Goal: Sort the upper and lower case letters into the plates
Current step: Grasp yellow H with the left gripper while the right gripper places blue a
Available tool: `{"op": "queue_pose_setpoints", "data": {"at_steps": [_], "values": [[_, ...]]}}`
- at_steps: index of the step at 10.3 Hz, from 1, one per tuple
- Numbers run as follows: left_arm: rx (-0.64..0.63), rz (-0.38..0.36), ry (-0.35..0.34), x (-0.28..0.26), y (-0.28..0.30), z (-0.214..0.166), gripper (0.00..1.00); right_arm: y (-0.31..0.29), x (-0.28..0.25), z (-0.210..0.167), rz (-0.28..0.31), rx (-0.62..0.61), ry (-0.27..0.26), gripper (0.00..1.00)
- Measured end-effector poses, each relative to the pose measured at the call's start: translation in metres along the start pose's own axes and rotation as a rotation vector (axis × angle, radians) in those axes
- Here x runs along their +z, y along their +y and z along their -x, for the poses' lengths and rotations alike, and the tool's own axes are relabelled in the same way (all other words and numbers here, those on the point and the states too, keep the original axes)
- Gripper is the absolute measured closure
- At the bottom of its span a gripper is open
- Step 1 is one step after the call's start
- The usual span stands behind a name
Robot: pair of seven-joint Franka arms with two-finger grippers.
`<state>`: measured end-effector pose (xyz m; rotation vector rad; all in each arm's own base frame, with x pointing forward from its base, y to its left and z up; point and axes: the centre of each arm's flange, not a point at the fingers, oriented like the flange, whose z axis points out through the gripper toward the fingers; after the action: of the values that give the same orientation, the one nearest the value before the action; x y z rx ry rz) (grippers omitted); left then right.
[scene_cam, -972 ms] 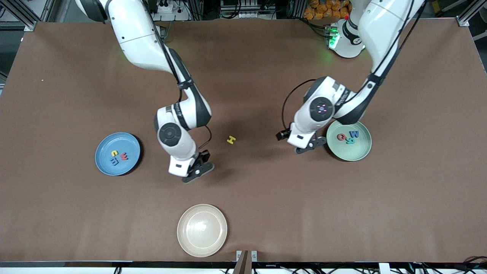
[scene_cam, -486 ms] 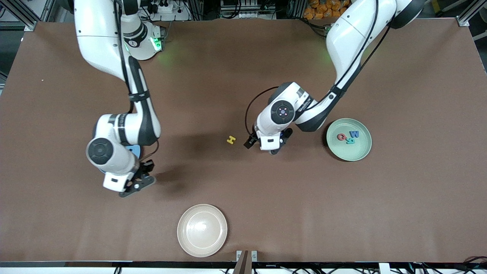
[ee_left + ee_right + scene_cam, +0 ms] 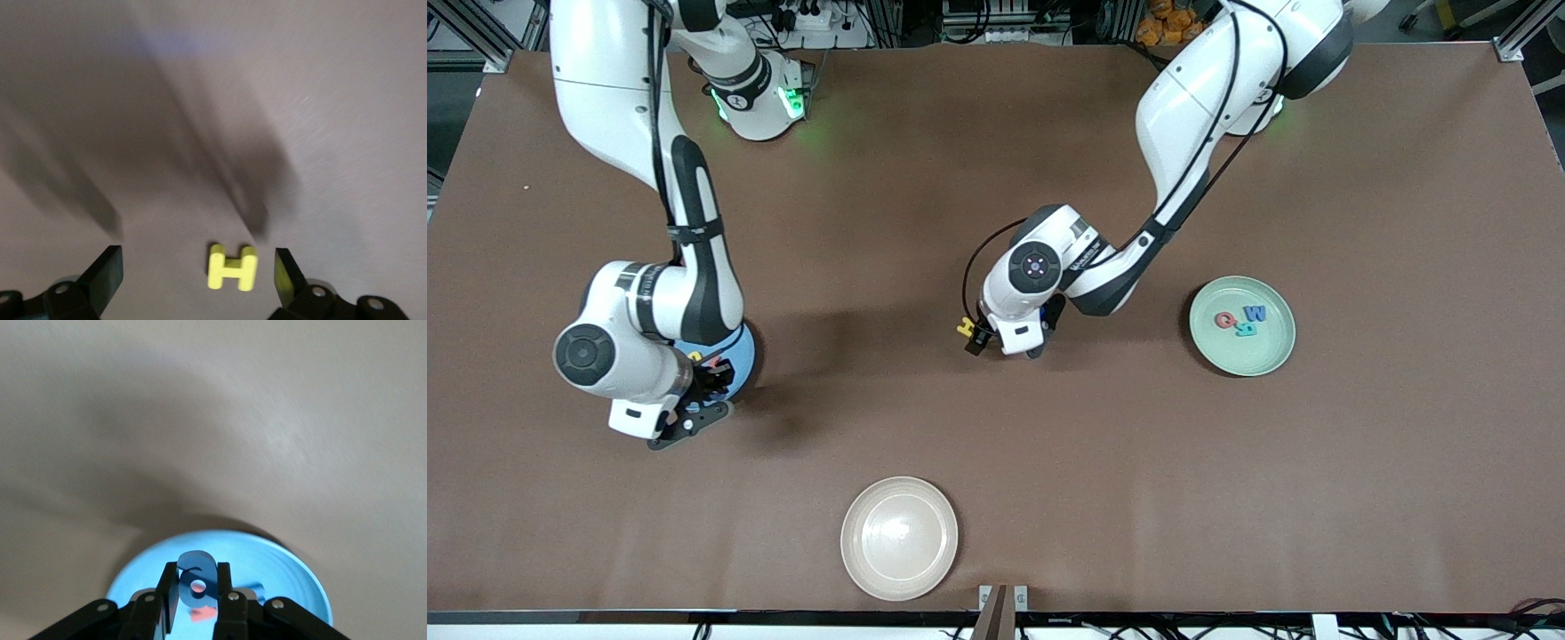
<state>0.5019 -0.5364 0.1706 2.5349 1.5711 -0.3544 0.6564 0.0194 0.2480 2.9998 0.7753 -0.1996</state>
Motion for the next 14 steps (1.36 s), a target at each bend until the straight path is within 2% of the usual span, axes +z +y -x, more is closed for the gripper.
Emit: {"op": "queue_pose_setpoints", "data": {"at_steps": [3,5,6,7,8,10,11,12,14], "values": [[0.006,0.010,0.002,0.014,-0.004,0.010,0.01,0.000,-0.017,0.023,-0.052,0.008,-0.007,0.73],[0.014,0.023,0.004,0.015,-0.004,0.014,0.05,-0.003,-0.020,0.029,-0.066,0.010,-0.006,0.73],[0.018,0.030,0.003,0.015,-0.004,0.017,0.15,-0.003,-0.018,0.030,-0.067,0.010,-0.009,0.73],[0.019,0.034,0.004,0.015,-0.004,0.017,0.18,-0.004,-0.017,0.031,-0.069,0.011,-0.012,0.73],[0.020,0.041,0.001,0.014,-0.002,0.018,0.30,-0.004,-0.016,0.031,-0.070,0.011,-0.014,0.73],[0.021,0.046,0.000,0.013,-0.002,0.019,0.40,-0.004,-0.014,0.032,-0.072,0.012,-0.017,0.73],[0.021,0.052,0.000,0.012,0.000,0.019,0.53,-0.004,-0.014,0.033,-0.072,0.013,-0.017,0.73],[0.020,0.056,-0.001,0.011,0.000,0.019,0.60,-0.003,-0.014,0.033,-0.072,0.013,-0.018,0.73],[0.029,0.056,0.000,0.011,0.000,0.019,0.60,-0.003,-0.013,0.034,-0.069,0.012,-0.020,0.73]]}}
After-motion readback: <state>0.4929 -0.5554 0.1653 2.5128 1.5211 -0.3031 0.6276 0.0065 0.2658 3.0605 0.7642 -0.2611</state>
